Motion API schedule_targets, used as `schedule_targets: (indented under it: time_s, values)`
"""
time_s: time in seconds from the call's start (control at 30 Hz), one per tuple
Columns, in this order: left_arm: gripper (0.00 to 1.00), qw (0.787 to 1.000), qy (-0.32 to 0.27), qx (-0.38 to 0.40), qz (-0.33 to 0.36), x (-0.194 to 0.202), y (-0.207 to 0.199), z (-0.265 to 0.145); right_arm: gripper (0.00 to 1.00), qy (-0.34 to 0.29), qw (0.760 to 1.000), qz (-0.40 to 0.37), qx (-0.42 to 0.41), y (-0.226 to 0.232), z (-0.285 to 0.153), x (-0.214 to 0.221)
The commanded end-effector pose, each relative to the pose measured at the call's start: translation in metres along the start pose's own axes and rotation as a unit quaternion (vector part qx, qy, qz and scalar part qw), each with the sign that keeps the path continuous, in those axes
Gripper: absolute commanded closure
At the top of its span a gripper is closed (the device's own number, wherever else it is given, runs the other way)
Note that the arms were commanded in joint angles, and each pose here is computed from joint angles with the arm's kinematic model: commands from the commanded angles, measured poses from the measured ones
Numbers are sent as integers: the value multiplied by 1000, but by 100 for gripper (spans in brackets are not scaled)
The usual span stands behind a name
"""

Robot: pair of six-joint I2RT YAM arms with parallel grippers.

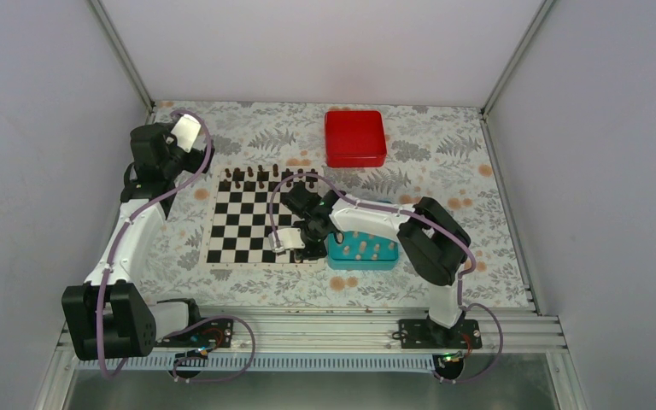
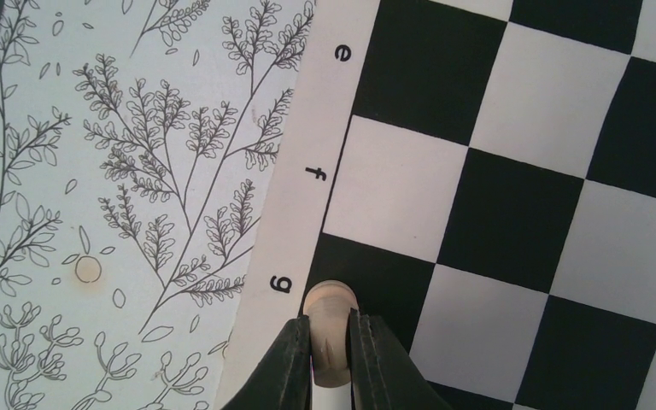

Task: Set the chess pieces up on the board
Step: Place the chess piece on the chessboard.

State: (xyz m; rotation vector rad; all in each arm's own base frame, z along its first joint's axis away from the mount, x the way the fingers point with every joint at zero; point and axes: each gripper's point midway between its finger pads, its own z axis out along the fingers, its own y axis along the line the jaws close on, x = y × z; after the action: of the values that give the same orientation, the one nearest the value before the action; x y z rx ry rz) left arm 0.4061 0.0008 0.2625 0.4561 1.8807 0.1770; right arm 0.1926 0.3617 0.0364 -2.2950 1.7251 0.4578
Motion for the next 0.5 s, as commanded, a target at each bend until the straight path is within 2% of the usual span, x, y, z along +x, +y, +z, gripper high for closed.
schedule_targets:
  time_s: [0.0, 0.47]
  values:
    - [0, 1000, -14, -8, -4, -4, 4, -2, 91, -6, 1000, 0, 18, -3, 1, -4]
    - [0, 1000, -19, -6, -3, -7, 4, -6, 91, -20, 999, -7, 28, -8, -17, -17]
